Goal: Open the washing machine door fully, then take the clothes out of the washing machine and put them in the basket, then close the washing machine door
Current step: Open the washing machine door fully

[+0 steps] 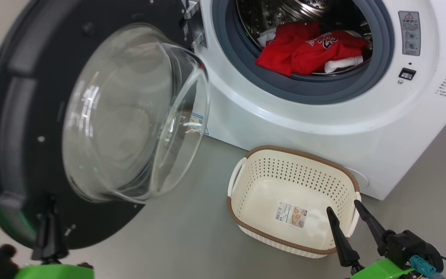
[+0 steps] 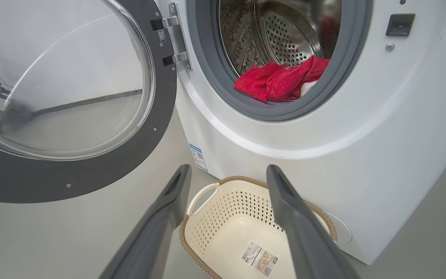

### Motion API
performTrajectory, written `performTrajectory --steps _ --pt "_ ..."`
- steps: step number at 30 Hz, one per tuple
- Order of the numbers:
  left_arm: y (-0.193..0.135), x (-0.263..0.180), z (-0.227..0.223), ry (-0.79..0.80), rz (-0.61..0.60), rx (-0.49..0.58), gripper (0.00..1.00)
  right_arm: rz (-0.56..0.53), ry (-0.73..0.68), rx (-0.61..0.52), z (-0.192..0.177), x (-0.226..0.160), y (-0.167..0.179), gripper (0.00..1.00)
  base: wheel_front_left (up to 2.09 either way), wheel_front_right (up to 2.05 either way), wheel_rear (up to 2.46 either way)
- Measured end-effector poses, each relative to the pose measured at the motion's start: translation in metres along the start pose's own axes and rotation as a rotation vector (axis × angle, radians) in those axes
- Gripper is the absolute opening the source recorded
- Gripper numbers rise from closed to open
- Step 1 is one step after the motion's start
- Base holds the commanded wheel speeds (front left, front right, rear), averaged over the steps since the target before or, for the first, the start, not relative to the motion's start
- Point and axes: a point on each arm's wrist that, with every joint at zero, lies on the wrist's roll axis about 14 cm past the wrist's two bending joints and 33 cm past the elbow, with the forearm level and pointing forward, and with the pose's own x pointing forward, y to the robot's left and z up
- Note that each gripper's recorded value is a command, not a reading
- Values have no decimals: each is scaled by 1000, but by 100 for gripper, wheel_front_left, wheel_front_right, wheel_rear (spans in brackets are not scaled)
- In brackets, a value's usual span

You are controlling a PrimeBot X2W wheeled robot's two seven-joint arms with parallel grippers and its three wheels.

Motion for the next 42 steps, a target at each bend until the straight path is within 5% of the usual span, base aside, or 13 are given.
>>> performTrajectory --steps 21,42 --pt "58 65 21 -50 175 85 0 -41 14 3 -10 13 -25 100 0 0 0" --pt "61 97 21 -36 186 103 0 -63 0 -2 -8 18 -37 100 0 0 0"
